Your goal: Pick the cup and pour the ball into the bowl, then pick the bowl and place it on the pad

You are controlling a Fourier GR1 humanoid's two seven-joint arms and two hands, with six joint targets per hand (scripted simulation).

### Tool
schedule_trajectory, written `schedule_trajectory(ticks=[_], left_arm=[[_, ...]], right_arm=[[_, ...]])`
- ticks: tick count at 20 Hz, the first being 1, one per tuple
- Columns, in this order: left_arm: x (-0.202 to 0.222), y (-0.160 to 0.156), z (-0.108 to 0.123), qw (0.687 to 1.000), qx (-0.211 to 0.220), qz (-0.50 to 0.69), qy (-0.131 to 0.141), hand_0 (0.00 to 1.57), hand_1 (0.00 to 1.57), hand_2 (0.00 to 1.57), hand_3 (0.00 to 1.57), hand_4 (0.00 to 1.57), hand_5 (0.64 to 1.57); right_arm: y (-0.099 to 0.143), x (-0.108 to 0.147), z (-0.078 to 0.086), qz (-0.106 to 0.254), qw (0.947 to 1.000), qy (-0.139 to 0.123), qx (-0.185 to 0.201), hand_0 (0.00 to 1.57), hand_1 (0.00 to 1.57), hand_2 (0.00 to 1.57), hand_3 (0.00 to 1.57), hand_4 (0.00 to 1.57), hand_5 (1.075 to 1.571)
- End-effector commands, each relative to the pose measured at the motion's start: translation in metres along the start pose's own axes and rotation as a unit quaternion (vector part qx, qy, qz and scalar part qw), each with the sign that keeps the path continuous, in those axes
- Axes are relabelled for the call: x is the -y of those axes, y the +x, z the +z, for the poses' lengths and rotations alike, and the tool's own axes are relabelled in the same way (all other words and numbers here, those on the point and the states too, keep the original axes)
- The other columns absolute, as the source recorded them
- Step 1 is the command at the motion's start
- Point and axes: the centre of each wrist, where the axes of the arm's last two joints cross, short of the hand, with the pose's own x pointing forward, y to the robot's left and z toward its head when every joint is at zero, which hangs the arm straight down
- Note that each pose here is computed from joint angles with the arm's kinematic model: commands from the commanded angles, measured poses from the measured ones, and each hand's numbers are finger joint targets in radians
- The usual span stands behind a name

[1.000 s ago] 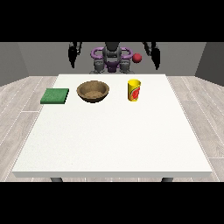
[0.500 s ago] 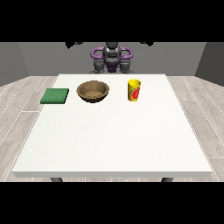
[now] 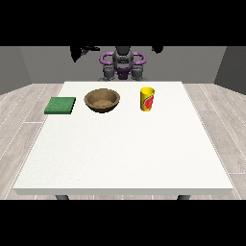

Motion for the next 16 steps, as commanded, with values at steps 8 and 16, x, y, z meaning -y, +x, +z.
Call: schedule_trajectory(ticks=[8,16], left_arm=[[-0.049,0.002,-0.073,0.992,0.097,-0.077,0.024,0.0,0.0,0.0,0.0,0.0,1.269],[-0.068,-0.031,-0.088,0.991,0.089,-0.098,0.023,0.0,0.0,0.0,0.0,0.0,1.245]], right_arm=[[0.02,0.005,-0.048,0.005,0.9935,0.057,0.098,0.0,0.0,0.0,0.0,0.0,1.562],[0.01,0.031,-0.069,0.01,0.9922,0.052,0.113,0.0,0.0,0.0,0.0,0.0,1.561]])
